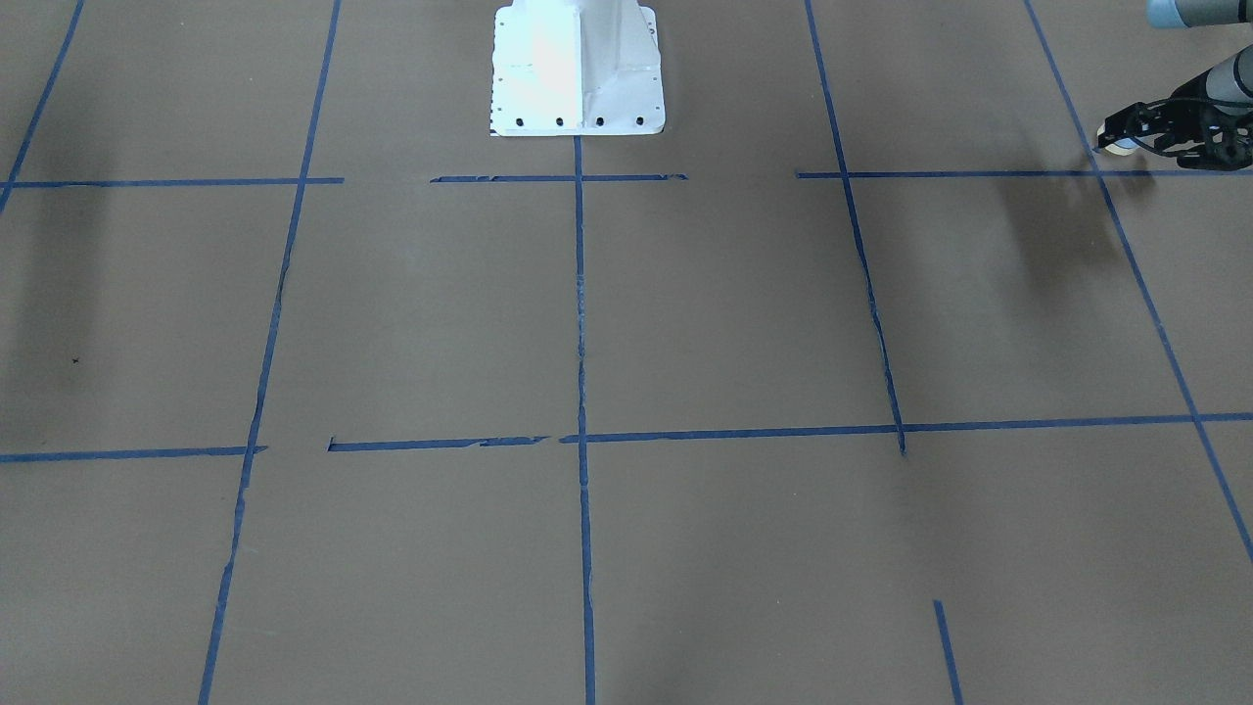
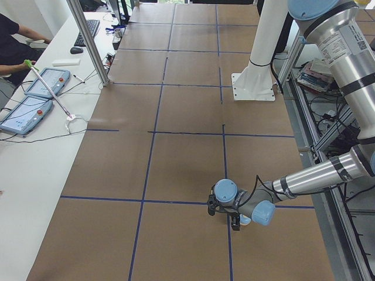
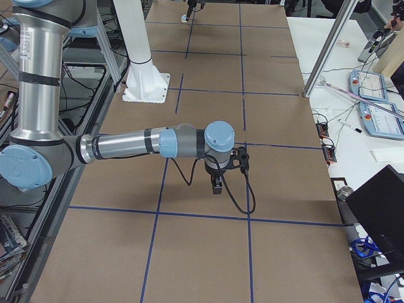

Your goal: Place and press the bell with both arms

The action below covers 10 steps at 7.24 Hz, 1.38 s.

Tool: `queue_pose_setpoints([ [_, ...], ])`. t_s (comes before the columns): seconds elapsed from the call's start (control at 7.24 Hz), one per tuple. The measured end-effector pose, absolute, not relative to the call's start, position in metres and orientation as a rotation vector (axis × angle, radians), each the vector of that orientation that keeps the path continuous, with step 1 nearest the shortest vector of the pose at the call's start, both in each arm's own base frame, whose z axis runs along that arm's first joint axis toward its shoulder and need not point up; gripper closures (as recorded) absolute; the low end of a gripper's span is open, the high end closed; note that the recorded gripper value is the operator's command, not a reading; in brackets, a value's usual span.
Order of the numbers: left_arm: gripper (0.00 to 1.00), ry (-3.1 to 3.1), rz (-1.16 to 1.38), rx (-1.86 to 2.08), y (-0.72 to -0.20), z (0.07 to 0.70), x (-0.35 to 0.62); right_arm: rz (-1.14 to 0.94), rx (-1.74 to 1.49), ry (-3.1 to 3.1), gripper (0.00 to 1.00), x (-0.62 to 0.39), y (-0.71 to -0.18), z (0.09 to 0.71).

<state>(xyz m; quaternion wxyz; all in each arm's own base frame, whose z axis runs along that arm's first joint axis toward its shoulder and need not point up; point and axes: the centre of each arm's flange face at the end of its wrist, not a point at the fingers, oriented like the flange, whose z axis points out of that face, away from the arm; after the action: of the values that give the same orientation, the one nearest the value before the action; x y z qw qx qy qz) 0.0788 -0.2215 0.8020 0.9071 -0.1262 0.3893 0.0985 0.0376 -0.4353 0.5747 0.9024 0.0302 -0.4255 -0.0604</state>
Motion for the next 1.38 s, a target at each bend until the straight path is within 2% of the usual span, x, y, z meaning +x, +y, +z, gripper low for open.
queue_pose_setpoints([
  [0.41, 0.01, 0.797, 0.217, -0.275, -0.218, 0.807, 0.081, -0.123, 0.061, -0.881, 0.0, 0.038, -0.435, 0.575],
  [0.55, 0.21, 0.797, 0.218, -0.276, -0.217, 0.807, 0.081, -0.123, 0.061, -0.881, 0.0, 0.038, -0.435, 0.575],
  [0.69, 0.5, 0.797, 0.219, -0.277, -0.217, 0.807, 0.081, -0.123, 0.061, -0.882, 0.0, 0.037, -0.435, 0.575],
  [0.97, 0.93, 0.797, 0.218, -0.28, -0.217, 0.807, 0.082, -0.123, 0.064, -0.885, 0.0, 0.037, -0.435, 0.572],
  [1.11, 0.98, 0.802, 0.22, -0.277, -0.217, 0.806, 0.082, -0.123, 0.066, -0.887, 0.0, 0.037, -0.435, 0.571],
  [1.38, 0.99, 0.874, 0.244, -0.239, -0.223, 0.784, 0.087, -0.131, 0.087, -0.899, 0.0, 0.036, -0.434, 0.558],
])
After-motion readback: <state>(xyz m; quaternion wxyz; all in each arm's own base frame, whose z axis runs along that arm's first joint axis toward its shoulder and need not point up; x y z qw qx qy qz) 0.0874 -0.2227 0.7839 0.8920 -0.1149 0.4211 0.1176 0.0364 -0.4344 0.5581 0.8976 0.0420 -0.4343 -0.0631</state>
